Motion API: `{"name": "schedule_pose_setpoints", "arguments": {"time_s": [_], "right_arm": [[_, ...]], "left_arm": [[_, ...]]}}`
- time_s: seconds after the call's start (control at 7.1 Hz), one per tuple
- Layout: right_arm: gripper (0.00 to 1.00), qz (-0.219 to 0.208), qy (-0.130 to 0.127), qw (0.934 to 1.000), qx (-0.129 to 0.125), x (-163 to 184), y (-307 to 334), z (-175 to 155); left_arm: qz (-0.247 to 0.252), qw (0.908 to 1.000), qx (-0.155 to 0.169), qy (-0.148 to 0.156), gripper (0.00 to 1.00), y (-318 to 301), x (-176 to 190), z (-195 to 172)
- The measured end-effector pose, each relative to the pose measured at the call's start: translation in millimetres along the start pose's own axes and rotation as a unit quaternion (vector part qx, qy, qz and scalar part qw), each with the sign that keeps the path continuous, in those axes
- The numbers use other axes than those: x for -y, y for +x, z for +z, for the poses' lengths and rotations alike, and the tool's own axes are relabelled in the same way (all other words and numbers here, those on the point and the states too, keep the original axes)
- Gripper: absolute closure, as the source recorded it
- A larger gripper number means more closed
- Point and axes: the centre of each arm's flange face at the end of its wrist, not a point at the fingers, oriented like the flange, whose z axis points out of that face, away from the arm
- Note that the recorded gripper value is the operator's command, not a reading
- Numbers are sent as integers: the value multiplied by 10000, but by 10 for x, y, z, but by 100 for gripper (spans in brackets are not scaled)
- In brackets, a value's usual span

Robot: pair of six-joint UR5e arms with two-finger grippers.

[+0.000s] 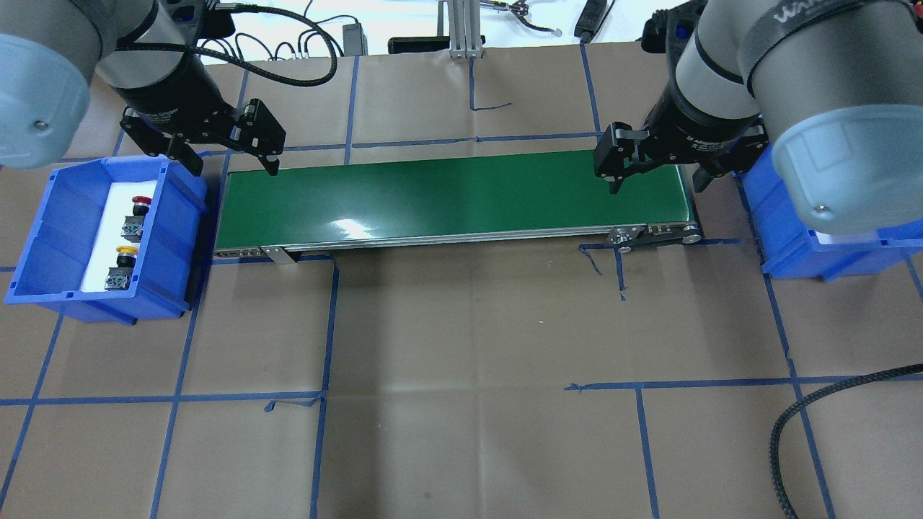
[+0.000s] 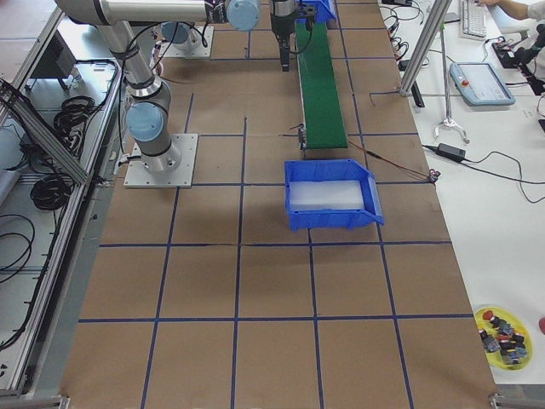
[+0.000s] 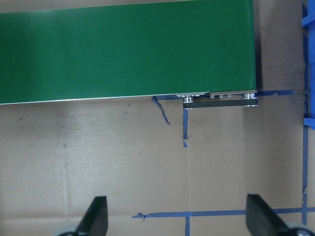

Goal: Transport two buttons from left to right
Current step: 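Move the left gripper over the blue bin holding the buttons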

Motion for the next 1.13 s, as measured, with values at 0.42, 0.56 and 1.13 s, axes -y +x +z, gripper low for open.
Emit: {"name": "schedule_pose_setpoints", "arguments": {"time_s": [0.42,0.56,1.13], "right_arm": [[0,2,37,10000,10,-29,0,-50],[0,7,42,10000,14,-32,0,-58],[0,23,25,10000,23,-29,-7,-41]], "left_arm": [[7,10000,-2,2,0,1,-3,-2],[7,10000,-6,0,0,1,-2,1],[13,10000,-3,-15,0,-5,-4,9]]}}
